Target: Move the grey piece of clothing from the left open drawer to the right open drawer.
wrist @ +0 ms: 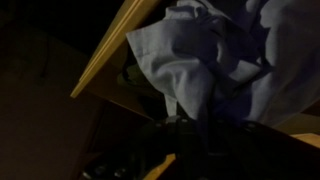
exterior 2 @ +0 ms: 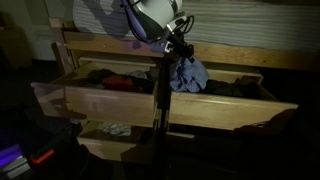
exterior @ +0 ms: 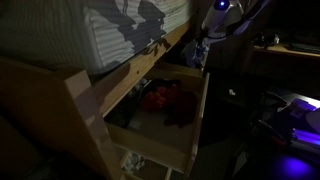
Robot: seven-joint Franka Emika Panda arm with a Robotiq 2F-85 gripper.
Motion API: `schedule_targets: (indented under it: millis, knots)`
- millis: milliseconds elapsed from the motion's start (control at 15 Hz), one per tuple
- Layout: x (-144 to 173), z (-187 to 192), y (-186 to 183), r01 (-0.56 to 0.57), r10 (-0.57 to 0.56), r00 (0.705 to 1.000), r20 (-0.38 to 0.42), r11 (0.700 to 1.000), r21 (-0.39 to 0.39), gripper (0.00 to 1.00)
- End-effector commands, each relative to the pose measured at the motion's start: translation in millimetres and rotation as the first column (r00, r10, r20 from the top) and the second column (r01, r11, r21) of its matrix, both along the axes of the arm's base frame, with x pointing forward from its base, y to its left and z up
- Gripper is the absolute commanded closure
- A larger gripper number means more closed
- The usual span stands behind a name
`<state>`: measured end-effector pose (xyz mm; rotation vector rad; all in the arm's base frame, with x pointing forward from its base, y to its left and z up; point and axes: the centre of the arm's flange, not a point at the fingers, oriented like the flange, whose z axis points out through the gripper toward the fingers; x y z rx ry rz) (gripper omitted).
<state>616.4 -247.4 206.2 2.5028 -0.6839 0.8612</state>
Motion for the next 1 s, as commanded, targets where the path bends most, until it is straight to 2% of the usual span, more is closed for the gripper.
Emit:
schedule_targets:
  millis: [0,133,400,467,533,600,733,800,933]
  knots:
    - [36.5,-6.3,-47.1,-0.091,0.086,0.996,0.034,0.983,0.16,0.96]
    - [39.7,-13.0,-56.3,-0.101,0.092,0.994,0.056,0.975,0.196,0.96]
    - [58.4,-34.0,-48.8,-0.121,0.11,0.992,0.059,0.962,0.243,0.96]
    - [67.6,-38.6,-46.0,-0.113,0.105,0.993,0.046,0.956,0.269,0.61]
    - [73.4,-40.7,-43.5,-0.115,0.114,0.993,0.019,0.952,0.284,0.6]
    - [41.0,-40.7,-26.5,-0.103,0.095,0.995,0.044,0.96,0.261,0.79]
    - [50.8,-42.5,-21.9,-0.112,0.106,0.994,0.036,0.953,0.283,0.64]
    - [52.0,-42.7,-22.1,-0.113,0.106,0.994,0.038,0.952,0.285,0.6]
    - [51.4,-42.3,-24.6,-0.11,0.102,0.994,0.04,0.952,0.286,0.6]
